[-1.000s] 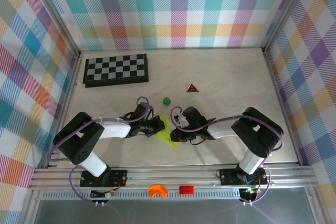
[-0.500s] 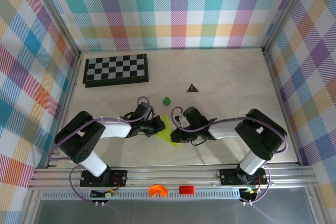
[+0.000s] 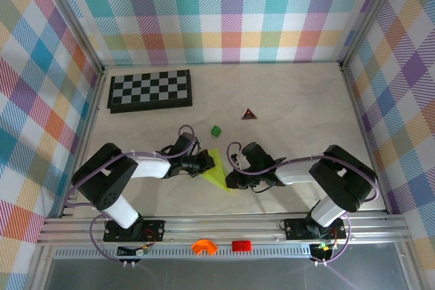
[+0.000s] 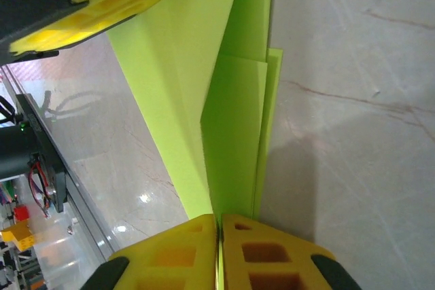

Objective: Fold a paper plane with a square sheet of paper (pick it up from the middle)

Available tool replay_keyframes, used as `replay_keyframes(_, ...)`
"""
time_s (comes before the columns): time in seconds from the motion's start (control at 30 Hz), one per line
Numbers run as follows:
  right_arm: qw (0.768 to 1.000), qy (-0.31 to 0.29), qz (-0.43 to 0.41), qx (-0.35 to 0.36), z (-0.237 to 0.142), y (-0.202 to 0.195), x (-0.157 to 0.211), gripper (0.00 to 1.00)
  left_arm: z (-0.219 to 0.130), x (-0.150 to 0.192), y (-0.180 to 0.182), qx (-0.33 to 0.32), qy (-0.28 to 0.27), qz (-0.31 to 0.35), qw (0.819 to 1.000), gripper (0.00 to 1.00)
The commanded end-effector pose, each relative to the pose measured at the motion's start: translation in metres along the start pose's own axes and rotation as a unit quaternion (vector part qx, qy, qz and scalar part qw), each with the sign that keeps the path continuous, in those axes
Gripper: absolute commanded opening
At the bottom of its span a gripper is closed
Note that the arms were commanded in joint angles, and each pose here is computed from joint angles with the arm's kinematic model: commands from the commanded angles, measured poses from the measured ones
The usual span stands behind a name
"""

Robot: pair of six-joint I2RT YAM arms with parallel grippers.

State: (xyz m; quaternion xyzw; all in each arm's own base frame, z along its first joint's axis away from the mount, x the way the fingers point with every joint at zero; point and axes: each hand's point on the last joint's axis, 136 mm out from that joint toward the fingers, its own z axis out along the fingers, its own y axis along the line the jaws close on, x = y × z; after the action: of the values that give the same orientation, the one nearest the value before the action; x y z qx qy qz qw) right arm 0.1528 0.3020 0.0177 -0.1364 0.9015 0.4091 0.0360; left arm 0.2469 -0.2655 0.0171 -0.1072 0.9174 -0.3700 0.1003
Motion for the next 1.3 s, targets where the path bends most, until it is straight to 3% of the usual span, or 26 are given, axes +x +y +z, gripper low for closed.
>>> replay_keyframes(0.0, 0.999, 0.038, 0.023, 0.011, 0.000, -0.010, 0.023, 0.16, 0.005, 0.017, 0.046, -0.080, 0.022, -0.018, 0.996, 0.02)
replay_keyframes(0.27, 0.999, 0.036, 0.011, 0.011, -0.007, -0.005, 0.024, 0.20, 0.005, 0.019, 0.047, -0.081, 0.025, -0.019, 0.996, 0.02)
replay_keyframes(0.5, 1.000, -0.001, -0.003, 0.008, -0.024, 0.013, 0.000, 0.45, 0.005, 0.020, 0.048, -0.077, 0.024, -0.018, 0.997, 0.02)
replay_keyframes(0.7, 0.999, -0.014, 0.040, 0.005, -0.023, 0.010, -0.025, 0.48, 0.006, 0.020, 0.047, -0.075, 0.025, -0.018, 0.997, 0.02)
replay_keyframes(0.9, 0.998, 0.000, 0.049, -0.048, -0.015, 0.023, -0.031, 0.41, 0.005, 0.022, 0.048, -0.076, 0.026, -0.019, 0.997, 0.02)
replay_keyframes(1.27, 0.997, 0.023, 0.059, -0.052, -0.008, 0.013, -0.017, 0.15, 0.006, 0.021, 0.048, -0.075, 0.027, -0.019, 0.997, 0.02)
